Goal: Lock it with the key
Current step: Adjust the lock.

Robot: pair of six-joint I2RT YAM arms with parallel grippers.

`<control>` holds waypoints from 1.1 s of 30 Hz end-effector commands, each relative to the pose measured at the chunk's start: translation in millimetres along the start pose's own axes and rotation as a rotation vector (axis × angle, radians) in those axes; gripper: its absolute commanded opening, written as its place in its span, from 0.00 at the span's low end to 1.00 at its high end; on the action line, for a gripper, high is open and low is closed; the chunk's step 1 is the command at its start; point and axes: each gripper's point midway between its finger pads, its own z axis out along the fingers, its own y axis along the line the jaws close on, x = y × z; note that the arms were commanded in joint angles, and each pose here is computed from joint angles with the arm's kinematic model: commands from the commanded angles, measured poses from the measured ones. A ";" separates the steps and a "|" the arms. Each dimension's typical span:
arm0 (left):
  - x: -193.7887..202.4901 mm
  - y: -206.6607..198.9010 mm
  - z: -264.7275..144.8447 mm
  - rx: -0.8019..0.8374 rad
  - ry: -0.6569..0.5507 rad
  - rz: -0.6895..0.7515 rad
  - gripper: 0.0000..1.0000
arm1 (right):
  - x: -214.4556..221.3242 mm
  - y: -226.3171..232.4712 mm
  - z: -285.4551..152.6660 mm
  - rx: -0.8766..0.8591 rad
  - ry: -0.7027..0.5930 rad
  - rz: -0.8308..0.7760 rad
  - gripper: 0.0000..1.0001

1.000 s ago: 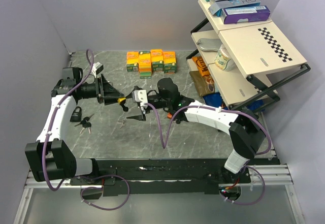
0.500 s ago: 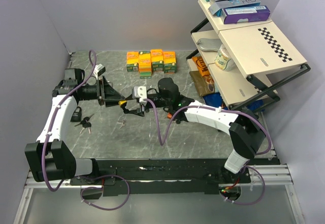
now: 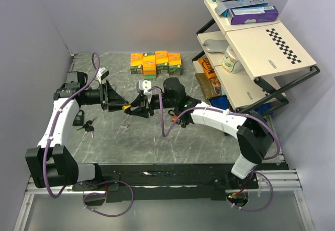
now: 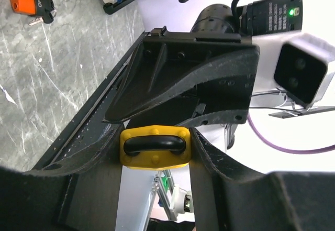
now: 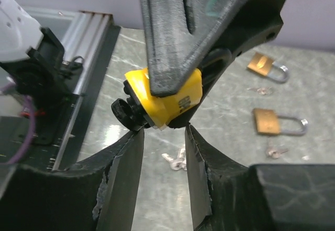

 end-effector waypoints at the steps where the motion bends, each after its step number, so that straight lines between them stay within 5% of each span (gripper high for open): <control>1: -1.9 -0.3 -0.5 -0.041 -0.027 0.089 0.01 | -83.7 -13.8 -9.2 0.009 -0.181 0.005 0.42; 9: -13.9 2.7 -0.8 -0.097 -0.120 0.113 0.01 | -95.3 -26.7 -11.5 0.022 -0.239 0.237 0.42; 14: -20.0 -5.0 0.4 -0.031 -0.145 0.073 0.01 | -83.5 -25.7 -14.4 0.038 -0.211 0.257 0.50; 22: -22.5 -13.4 -2.1 -0.006 -0.098 0.075 0.01 | -58.7 -26.4 -55.5 0.051 -0.149 0.040 0.78; 33: -23.1 -21.6 1.2 0.059 -0.065 0.004 0.01 | -55.9 -10.8 -22.3 0.055 -0.114 -0.170 0.83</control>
